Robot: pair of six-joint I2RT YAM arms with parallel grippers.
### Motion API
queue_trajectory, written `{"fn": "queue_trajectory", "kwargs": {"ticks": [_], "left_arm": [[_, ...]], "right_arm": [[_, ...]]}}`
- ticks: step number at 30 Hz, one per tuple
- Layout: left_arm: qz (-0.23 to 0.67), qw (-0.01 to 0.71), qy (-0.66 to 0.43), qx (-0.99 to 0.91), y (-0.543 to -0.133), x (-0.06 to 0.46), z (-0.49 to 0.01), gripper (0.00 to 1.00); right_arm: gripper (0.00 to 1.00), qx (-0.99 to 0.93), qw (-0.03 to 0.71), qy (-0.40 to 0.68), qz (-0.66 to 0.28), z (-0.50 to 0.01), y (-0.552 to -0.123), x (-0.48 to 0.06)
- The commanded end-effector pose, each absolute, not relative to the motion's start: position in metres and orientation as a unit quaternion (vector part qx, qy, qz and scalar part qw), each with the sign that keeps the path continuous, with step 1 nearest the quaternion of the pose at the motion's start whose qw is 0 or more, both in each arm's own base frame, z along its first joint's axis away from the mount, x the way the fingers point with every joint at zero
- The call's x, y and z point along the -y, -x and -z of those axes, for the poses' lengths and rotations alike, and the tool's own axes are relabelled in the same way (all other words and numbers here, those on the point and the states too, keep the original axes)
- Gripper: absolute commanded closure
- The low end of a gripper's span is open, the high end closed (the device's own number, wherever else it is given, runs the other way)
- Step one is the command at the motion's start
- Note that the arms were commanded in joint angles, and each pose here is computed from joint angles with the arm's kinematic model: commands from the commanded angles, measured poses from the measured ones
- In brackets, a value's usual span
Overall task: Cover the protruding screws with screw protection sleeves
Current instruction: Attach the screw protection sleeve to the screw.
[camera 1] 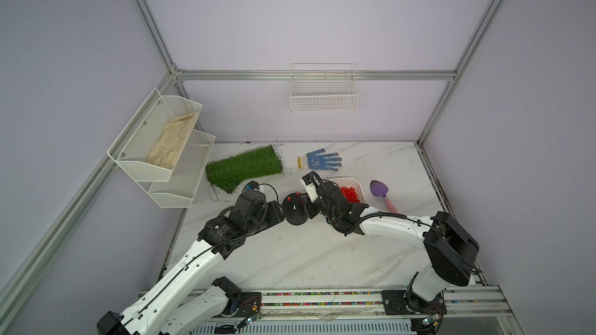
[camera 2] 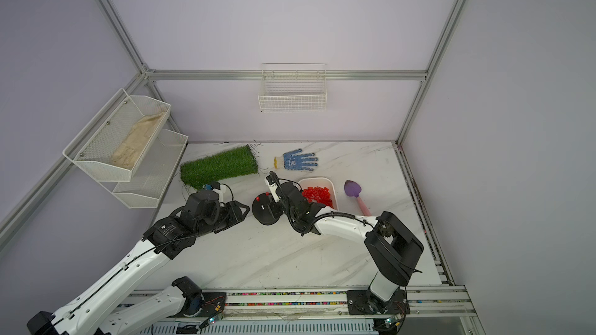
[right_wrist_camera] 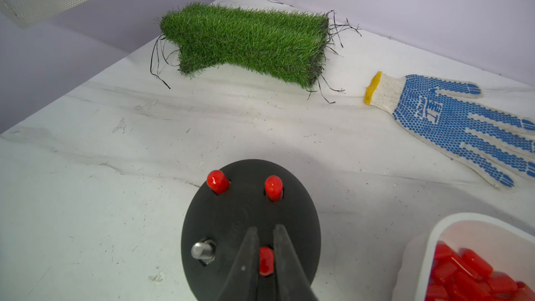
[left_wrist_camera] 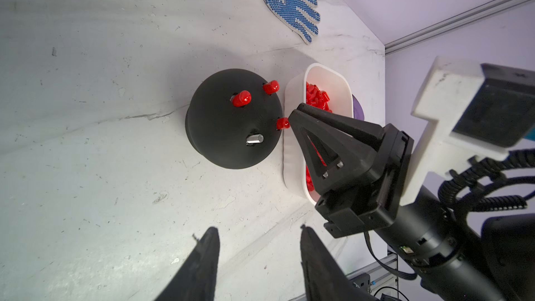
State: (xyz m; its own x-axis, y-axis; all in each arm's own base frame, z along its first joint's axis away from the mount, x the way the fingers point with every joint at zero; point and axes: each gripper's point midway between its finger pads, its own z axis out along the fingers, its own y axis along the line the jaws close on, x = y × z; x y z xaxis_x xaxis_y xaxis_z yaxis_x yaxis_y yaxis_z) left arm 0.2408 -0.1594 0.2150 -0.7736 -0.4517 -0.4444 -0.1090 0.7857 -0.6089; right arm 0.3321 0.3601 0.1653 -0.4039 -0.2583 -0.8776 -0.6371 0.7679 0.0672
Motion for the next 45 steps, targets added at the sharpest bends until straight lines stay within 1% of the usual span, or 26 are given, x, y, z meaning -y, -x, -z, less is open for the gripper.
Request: {"fn": "queue_trajectory", "kwargs": {"ticks": [1, 27, 33, 36, 38, 40, 45], "left_arm": [[0.294, 0.304, 0.163, -0.892, -0.242, 0.159, -0.214, 0.53], [0.293, 0.306, 0.168, -0.890, -0.240, 0.154, -0.211, 0.53], [0.294, 0.303, 0.168, -0.891, -0.240, 0.156, -0.210, 0.53], [0.294, 0.302, 0.167, -0.891, -0.241, 0.156, -0.209, 0.53], [0.297, 0.301, 0.168, -0.891, -0.241, 0.157, -0.209, 0.53], [0.298, 0.299, 0.168, -0.891, -0.240, 0.157, -0.208, 0.53], [0.299, 0.295, 0.164, -0.892, -0.241, 0.160, -0.208, 0.52]], "right_arm": [[0.88, -0.811, 0.472, 0.280, -0.203, -0.168, -0.330, -0.362], [0.89, -0.828, 0.447, 0.273, -0.201, -0.137, -0.324, -0.356], [0.86, -0.816, 0.466, 0.270, -0.210, -0.165, -0.327, -0.360], [0.82, -0.807, 0.480, 0.271, -0.214, -0.184, -0.330, -0.362], [0.77, -0.802, 0.490, 0.267, -0.214, -0.195, -0.330, -0.361], [0.75, -0.797, 0.499, 0.264, -0.215, -0.205, -0.330, -0.358], [0.73, -0.796, 0.506, 0.249, -0.220, -0.223, -0.326, -0.350]]}}
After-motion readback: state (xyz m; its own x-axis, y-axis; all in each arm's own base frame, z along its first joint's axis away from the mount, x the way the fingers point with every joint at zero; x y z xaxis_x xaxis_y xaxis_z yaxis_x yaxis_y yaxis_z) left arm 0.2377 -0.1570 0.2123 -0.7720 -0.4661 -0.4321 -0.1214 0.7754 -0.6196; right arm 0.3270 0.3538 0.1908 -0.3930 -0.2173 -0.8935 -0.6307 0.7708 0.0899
